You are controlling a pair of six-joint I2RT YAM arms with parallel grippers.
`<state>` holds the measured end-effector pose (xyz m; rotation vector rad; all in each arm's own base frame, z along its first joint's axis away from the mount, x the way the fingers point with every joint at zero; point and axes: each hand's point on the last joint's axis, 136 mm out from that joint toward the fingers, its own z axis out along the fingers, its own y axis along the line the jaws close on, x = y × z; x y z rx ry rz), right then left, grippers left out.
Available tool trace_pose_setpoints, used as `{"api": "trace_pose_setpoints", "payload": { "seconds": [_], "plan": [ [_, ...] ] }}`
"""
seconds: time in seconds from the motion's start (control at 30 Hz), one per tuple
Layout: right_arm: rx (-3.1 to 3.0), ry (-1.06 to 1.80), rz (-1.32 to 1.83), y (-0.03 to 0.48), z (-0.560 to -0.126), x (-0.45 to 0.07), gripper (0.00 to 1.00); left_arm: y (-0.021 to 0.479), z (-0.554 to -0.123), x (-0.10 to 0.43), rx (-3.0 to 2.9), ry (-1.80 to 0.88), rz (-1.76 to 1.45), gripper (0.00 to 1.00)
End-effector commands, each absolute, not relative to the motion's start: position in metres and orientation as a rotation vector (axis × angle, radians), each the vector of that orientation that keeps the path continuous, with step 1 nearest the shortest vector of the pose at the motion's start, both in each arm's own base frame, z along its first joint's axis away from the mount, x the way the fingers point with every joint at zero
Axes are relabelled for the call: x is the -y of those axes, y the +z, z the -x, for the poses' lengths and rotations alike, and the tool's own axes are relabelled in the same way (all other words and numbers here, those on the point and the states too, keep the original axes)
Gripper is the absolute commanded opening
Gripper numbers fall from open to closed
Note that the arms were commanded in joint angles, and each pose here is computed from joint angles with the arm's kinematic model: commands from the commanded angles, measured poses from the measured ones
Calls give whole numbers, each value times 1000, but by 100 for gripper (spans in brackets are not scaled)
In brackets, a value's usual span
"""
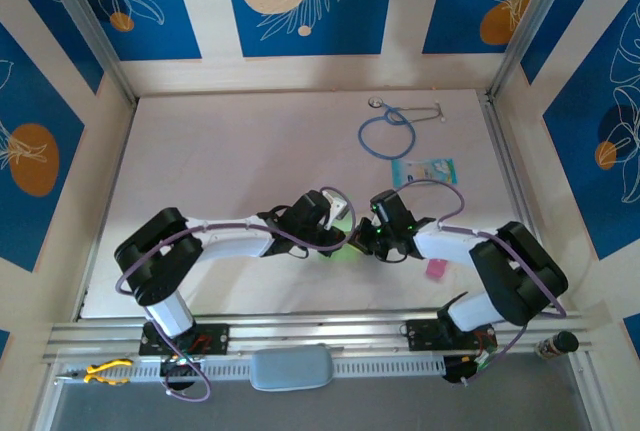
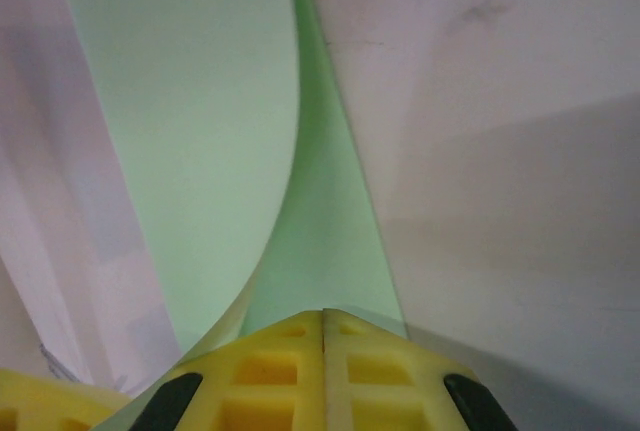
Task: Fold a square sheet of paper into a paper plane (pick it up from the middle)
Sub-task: Fold the triangle a second time at the center of the table.
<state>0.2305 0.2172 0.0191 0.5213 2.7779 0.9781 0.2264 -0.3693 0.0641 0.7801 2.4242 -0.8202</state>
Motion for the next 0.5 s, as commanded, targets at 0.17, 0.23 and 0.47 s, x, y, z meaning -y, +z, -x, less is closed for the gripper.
{"api": "trace_pose_setpoints", "payload": {
  "seconds": [0.17, 0.23, 0.47],
  "plan": [
    [-2912, 826, -462, -10, -213, -188, 0, 67, -231, 375, -2433, -855, -740, 0],
    [-2924, 817, -420, -8, -213, -185, 0, 65, -237, 373, -2445, -865, -695, 0],
    [-2952, 796, -381, -7, -217, -176, 0, 59, -254, 374, -2473, -933, -611, 0]
  ]
}}
